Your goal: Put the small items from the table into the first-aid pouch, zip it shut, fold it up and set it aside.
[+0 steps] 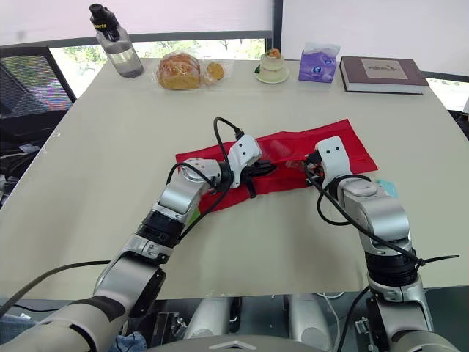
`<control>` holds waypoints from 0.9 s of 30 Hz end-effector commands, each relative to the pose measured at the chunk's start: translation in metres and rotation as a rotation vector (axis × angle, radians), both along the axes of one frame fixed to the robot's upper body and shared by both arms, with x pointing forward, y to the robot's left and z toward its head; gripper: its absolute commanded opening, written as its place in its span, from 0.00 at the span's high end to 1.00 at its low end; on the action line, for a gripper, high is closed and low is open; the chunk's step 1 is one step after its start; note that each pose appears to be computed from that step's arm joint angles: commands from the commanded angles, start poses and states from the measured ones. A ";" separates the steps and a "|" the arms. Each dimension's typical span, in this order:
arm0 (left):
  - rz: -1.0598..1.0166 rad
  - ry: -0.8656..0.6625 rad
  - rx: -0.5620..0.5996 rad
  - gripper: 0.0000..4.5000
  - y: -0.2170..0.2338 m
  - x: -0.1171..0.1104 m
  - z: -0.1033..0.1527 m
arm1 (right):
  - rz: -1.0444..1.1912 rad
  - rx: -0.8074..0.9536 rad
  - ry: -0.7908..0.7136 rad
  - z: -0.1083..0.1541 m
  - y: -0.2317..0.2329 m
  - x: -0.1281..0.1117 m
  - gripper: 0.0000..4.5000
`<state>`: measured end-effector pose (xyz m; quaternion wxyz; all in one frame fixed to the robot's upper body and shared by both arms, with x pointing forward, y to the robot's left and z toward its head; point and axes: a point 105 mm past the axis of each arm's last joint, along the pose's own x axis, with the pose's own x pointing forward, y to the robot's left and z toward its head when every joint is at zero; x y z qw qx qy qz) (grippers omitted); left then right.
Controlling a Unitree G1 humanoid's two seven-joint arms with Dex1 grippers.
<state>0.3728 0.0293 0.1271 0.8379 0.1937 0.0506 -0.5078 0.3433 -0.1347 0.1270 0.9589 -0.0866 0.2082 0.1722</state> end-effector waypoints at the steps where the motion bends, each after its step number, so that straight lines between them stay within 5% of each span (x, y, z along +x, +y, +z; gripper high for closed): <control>1: -0.041 -0.053 -0.023 1.00 -0.010 -0.004 0.016 | -0.019 0.016 -0.058 0.016 0.002 0.002 0.82; 21: -0.086 -0.052 -0.024 1.00 -0.020 -0.011 0.015 | -0.069 0.147 -0.101 0.013 0.040 0.034 0.82; 22: -0.086 -0.051 -0.024 1.00 -0.020 -0.010 0.014 | -0.060 0.145 -0.103 0.012 0.041 0.033 0.60; 27: -0.074 -0.050 -0.020 1.00 -0.015 -0.007 0.014 | -0.067 0.147 -0.111 0.008 0.030 0.025 0.04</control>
